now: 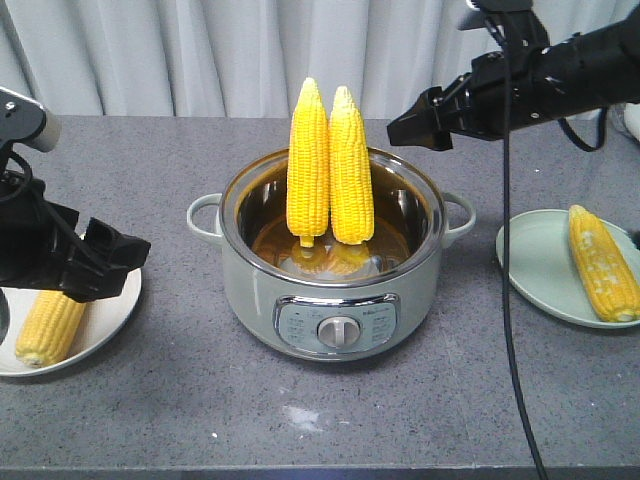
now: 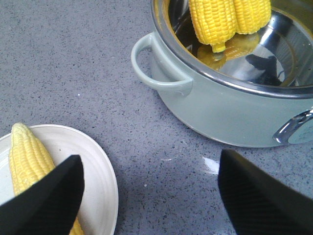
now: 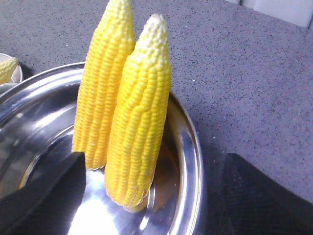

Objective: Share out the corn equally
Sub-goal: 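Reach the right gripper over the pot to the upright cob nearest it, then grasp the cob with the right gripper and lift it from the pot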

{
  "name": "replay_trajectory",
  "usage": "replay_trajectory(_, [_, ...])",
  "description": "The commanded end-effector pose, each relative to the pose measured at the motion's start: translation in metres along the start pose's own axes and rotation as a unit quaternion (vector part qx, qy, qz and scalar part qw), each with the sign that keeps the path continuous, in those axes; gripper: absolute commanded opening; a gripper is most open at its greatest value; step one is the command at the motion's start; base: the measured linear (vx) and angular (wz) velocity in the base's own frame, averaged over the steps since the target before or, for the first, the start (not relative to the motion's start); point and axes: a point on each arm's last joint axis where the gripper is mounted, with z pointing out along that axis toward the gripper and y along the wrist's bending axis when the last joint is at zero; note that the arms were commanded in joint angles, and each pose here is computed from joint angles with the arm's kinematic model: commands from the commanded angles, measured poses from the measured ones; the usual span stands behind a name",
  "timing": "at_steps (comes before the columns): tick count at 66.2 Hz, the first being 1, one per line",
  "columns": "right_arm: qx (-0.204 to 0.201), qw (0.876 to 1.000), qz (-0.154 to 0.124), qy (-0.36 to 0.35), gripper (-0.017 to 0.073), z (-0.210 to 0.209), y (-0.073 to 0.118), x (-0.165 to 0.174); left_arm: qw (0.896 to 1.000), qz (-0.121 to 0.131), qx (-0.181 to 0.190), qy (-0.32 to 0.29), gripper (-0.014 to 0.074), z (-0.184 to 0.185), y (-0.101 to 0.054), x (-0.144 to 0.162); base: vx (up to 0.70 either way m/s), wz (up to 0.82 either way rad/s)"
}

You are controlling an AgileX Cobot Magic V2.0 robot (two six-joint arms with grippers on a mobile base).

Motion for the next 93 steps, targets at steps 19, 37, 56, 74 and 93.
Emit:
replay_trajectory(19, [-0.028,0.997,-0.057,-0.046,0.0559,0.031,0.012,-0.043,0.998,-0.003,-0.002,-0.055,0.0552,-0.012,-0.001,-0.013,0.00,0.00])
replay_trajectory(37, [-0.044,0.996,-0.052,-0.050,0.0552,0.059,0.003,-0.048,0.998,-0.001,-0.004,-0.057,0.0552,-0.012,0.000,-0.013,0.00,0.00])
replay_trajectory(56, [-0.056,0.996,-0.054,-0.042,0.0330,0.065,0.002,-0.047,0.998,0.000,-0.004,-0.057,0.0552,-0.012,0.000,-0.013,0.00,0.00])
replay_trajectory(74, [-0.057,0.996,-0.059,-0.036,0.0218,0.064,0.002,-0.045,0.998,0.000,-0.005,-0.057,0.0552,-0.012,0.000,-0.013,0.00,0.00])
replay_trajectory(93, [-0.035,0.995,-0.082,-0.044,0.0223,0.041,0.010,-0.055,0.998,0.009,-0.012,-0.056,0.0552,-0.012,0.001,-0.013,0.00,0.00])
